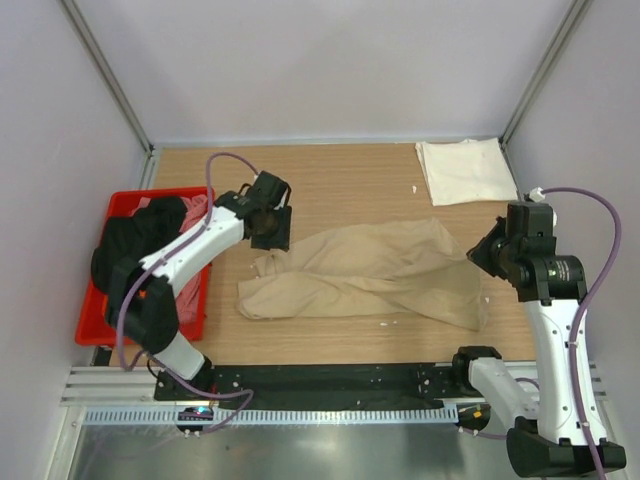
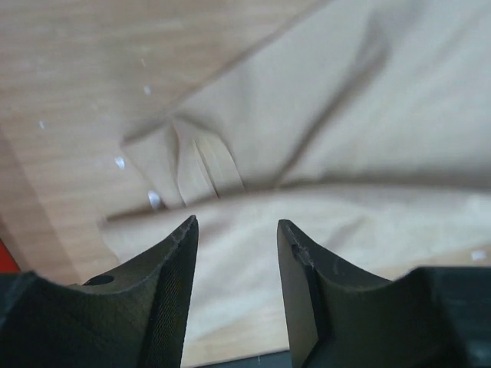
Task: Fold and stack the t-shirts
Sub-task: Flatten the tshirt out
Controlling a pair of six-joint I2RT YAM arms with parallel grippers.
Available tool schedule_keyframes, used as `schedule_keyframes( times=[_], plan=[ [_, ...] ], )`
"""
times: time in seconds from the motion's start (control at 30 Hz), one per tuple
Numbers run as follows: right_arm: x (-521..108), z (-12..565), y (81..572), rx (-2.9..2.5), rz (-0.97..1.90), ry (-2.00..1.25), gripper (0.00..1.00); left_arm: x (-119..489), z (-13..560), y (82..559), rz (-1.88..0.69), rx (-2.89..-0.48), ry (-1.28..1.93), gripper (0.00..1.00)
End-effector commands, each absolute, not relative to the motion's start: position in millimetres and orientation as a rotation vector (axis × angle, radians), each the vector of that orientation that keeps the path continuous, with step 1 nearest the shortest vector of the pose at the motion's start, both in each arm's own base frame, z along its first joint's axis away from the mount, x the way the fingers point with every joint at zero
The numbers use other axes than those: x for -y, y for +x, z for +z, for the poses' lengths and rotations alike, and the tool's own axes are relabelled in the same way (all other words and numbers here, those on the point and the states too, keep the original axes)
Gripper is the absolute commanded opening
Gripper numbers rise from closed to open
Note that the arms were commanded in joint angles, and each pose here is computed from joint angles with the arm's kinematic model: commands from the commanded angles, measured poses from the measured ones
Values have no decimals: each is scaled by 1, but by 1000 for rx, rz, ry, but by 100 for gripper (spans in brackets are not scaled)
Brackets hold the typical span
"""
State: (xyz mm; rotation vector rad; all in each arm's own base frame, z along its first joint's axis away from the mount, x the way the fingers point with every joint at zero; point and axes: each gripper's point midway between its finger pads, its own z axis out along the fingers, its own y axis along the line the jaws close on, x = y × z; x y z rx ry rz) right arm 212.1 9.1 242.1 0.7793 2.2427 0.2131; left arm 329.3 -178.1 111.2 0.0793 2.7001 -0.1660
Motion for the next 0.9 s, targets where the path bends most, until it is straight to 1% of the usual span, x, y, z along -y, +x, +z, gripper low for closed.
schedule_keyframes(
  times=[0.0,0.03,0.07,0.13,0.3,0.33,0.47,0.53,0.6,0.63,0.67,0.7,0.73,0.77,0.8,0.83,0.87],
  plan=[
    [-15,244,208,-2247,249,748,1,185,132,295,-277,-2641,61,48],
    [-18,245,211,-2237,275,749,1,179,129,282,-259,-2645,26,48],
    [-19,244,213,-2238,283,748,1,181,135,280,-272,-2630,37,48],
    [-19,240,219,-2232,291,756,1,173,119,266,-250,-2646,-16,48],
    [-35,231,238,-2240,410,756,1,184,75,238,-324,-2753,-61,39],
    [-36,229,245,-2230,419,752,1,192,72,239,-362,-2745,-75,38],
    [-33,214,260,-2220,408,777,1,203,49,247,-364,-2759,-84,37],
    [-37,207,278,-2205,439,775,1,202,32,255,-289,-2794,-84,37],
    [-38,207,292,-2193,458,770,1,195,19,270,-148,-2806,-70,36],
    [-36,219,303,-2155,451,761,1,192,14,276,-90,-2808,-65,36],
    [-32,215,314,-2169,420,760,1,190,22,296,-25,-2757,-55,36],
    [-28,231,324,-2128,407,752,1,184,8,299,49,-2792,-49,36],
    [-16,227,335,-2130,316,769,1,182,7,308,81,-2788,-47,37],
    [-11,232,342,-2122,288,766,1,187,18,329,82,-2751,-60,38],
    [-6,251,349,-2099,261,758,1,177,18,337,150,-2761,-62,38],
    [0,258,353,-2092,222,761,1,174,11,343,185,-2780,-57,38],
    [1,260,360,-2101,207,750,1,178,28,366,157,-2745,-83,37]
  ],
)
